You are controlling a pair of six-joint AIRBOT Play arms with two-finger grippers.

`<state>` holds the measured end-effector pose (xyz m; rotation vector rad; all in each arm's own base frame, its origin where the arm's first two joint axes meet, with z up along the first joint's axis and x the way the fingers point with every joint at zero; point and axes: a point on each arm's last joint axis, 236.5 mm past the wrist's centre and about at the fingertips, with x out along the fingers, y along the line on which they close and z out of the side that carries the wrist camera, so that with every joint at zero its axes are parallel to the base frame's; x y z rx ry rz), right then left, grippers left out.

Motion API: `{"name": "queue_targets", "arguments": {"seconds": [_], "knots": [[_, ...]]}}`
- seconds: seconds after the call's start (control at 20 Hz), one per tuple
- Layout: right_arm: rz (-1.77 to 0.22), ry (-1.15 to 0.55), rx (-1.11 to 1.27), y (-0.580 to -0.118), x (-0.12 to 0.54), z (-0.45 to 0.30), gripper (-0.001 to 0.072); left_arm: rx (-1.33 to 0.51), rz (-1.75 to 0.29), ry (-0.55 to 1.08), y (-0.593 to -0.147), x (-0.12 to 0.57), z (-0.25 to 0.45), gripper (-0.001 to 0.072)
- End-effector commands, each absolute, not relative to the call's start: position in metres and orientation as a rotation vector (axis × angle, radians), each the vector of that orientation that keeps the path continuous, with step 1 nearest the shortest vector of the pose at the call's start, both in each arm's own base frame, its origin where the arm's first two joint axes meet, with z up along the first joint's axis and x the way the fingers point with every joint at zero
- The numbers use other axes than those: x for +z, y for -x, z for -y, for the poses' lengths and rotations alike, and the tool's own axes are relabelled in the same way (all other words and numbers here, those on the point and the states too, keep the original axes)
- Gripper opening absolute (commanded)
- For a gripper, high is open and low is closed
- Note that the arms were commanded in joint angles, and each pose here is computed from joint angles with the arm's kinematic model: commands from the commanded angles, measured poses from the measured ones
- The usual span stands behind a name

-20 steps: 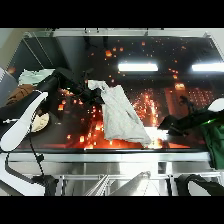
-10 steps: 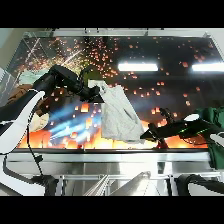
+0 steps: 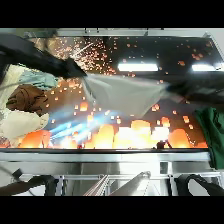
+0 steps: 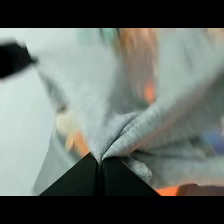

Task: Fold the shirts.

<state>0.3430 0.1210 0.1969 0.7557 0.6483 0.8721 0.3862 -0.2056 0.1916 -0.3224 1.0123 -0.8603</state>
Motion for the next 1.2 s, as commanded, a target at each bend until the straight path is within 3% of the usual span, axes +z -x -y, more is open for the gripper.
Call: {"name": "queue_targets", "arguments": {"seconds": [0.0, 0.1, 0.2, 0.5, 0.55, 0.6, 0.65, 0.7, 0.75, 0.8, 0.95, 1.0, 1.05, 1.15], "knots": [[-0.217, -0.467, 0.85, -0.302, 0.355, -0.1, 0.0022, -0.853, -0.72, 0.23, -0.342, 0.314, 0.189, 0.0011], [-0.178, -0.384, 0.847, -0.285, 0.372, -0.111, 0.0021, -0.885, -0.633, 0.181, -0.315, 0.347, 0.197, 0.0011], [-0.267, -0.332, 0.817, -0.288, 0.348, -0.114, 0.0022, -0.929, -0.63, 0.163, -0.294, 0.349, 0.209, 0.0011], [-0.669, -0.382, 0.824, -0.324, 0.217, -0.132, 0.0031, -0.951, -0.981, 0.248, -0.289, 0.221, 0.227, 0.0011], [-0.748, -0.409, 0.818, -0.332, 0.185, -0.135, 0.0143, -0.922, -1.07, 0.261, -0.294, 0.185, 0.221, 0.001], [-0.831, -0.445, 0.804, -0.34, 0.15, -0.139, 0.0421, -0.871, -1.161, 0.27, -0.299, 0.148, 0.212, 0.0011], [-0.918, -0.474, 0.793, -0.345, 0.116, -0.142, 0.0534, -0.813, -1.246, 0.279, -0.304, 0.114, 0.198, 0.0014], [-1.013, -0.488, 0.78, -0.346, 0.082, -0.141, 0.0532, -0.75, -1.324, 0.296, -0.308, 0.082, 0.182, 0.0216], [-1.106, -0.509, 0.765, -0.345, 0.056, -0.137, 0.0531, -0.705, -1.387, 0.339, -0.311, 0.058, 0.168, 0.0524], [-1.192, -0.549, 0.751, -0.34, 0.035, -0.131, 0.053, -0.664, -1.44, 0.396, -0.314, 0.041, 0.153, 0.0715], [-1.305, -0.66, 0.759, -0.326, 0.02, -0.111, 0.0521, -0.614, -1.542, 0.595, -0.318, 0.02, 0.118, 0.0718], [-1.308, -0.678, 0.743, -0.323, 0.019, -0.102, 0.0478, -0.636, -1.561, 0.656, -0.315, 0.024, 0.116, 0.0717], [-1.322, -0.702, 0.71, -0.32, 0.017, -0.092, 0.0435, -0.667, -1.569, 0.7, -0.311, 0.03, 0.119, 0.0717], [-1.367, -0.743, 0.618, -0.308, 0.005, -0.072, 0.0435, -0.708, -1.568, 0.728, -0.295, 0.036, 0.136, 0.0716]]}}
